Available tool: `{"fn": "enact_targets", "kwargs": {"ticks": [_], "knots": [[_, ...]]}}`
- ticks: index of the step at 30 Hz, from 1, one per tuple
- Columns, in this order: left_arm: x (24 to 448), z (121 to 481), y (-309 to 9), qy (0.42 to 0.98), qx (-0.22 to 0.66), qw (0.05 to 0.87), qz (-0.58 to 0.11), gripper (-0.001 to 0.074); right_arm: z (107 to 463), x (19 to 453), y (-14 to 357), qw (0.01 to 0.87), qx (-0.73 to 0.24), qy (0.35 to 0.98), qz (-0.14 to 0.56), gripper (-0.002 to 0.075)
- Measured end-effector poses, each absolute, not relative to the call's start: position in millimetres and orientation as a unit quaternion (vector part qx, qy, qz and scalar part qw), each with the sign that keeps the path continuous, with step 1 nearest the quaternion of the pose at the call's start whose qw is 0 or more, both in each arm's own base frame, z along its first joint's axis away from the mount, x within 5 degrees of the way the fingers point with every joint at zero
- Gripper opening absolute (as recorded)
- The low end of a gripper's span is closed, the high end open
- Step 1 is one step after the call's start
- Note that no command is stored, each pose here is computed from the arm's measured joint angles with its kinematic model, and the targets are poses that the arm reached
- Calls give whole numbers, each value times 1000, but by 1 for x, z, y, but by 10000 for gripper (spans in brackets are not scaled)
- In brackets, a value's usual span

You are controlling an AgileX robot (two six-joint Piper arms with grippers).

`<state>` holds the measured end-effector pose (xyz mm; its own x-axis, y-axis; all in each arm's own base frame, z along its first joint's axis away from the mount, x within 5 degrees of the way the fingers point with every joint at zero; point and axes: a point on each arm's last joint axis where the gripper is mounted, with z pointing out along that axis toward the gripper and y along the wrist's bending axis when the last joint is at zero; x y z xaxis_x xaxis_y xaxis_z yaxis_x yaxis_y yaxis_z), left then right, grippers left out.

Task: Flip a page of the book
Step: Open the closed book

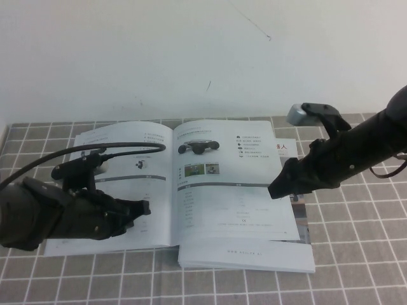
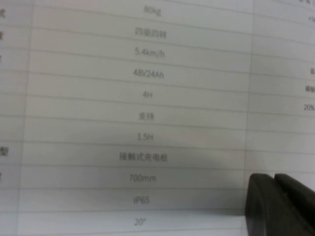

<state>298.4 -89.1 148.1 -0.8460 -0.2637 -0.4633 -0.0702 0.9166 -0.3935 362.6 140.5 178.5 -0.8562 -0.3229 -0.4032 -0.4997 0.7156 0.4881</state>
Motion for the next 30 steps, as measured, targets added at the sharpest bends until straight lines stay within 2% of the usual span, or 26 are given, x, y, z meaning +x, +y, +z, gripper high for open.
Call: {"fn": "enact_targets", "kwargs": {"ticks": [9,15,24,30], "knots": [[299,147,-90,943,-88,265,-180,-2,143,378,142,92,-195,932,291,499],[299,147,-90,943,-88,265,-180,-2,139,378,148,83,-189,931,300,499],[299,147,-90,943,-88,265,-180,-2,140,378,165,99,-179,911,357,499],[299,147,-90,943,-87,265,-180,-2,149,379,174,118,-173,884,418,499]]}}
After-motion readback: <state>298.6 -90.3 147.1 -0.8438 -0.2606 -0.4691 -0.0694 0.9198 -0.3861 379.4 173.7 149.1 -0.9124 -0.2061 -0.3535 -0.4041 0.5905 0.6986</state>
